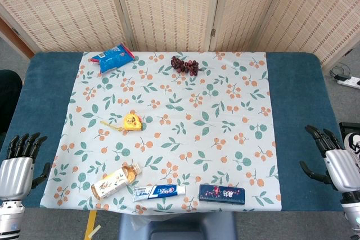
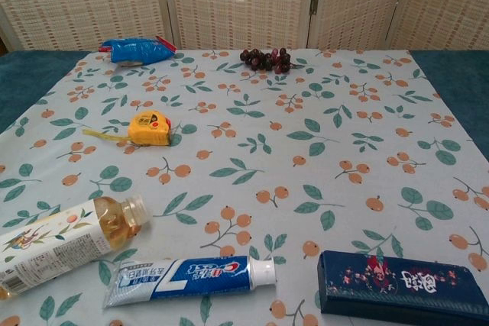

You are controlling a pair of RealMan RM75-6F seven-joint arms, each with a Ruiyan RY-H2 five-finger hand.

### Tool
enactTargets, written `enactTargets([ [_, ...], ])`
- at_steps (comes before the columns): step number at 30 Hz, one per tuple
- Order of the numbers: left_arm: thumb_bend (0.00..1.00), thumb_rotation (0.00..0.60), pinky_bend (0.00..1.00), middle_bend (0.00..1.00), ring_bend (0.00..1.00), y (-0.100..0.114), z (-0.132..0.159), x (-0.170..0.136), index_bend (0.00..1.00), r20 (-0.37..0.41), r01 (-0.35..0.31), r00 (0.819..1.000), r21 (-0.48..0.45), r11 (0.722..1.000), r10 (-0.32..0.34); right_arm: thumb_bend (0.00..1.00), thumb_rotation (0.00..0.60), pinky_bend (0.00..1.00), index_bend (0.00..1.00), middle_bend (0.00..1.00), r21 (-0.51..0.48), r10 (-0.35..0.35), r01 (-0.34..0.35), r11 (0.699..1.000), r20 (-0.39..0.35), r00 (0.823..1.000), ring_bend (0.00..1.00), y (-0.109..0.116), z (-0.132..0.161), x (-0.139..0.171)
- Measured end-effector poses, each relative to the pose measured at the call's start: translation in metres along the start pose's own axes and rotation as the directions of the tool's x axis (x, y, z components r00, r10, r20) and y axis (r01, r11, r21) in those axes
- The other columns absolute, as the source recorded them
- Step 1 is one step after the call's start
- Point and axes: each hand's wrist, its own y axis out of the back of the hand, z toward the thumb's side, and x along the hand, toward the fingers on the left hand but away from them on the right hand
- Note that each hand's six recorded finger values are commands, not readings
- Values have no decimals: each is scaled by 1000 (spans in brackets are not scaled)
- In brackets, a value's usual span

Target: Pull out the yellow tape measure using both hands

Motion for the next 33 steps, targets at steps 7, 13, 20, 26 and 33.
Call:
enactTargets([
  [7,459,600,0,160,102,-1,0,-1,206,3,7,1000,-6,1000,-7,395,600,51,101,116,-2,1,-1,1000,-1,1000,150,-1,0,1],
  [13,460,600,0,160,102,-1,0,-2,208,5,10,1000,-12,1000,-10,395,600,51,101,116,-2,-12,12,1000,-12,1000,152,3,3,3],
  [20,460,600,0,160,102,1,8,8,213,35,4,999,-23,1000,-4,395,600,51,101,116,8,-30,30,1000,-14,999,152,8,4,3],
  [26,459,600,0,160,102,0,28,35,212,108,16,994,-24,1000,-13,395,600,51,101,116,21,-51,52,998,-28,998,153,16,10,-1],
  [33,395,600,0,132,75,-24,59,83,148,189,105,976,8,994,-105,395,600,51,101,116,30,-60,61,998,-30,998,150,20,12,-2],
])
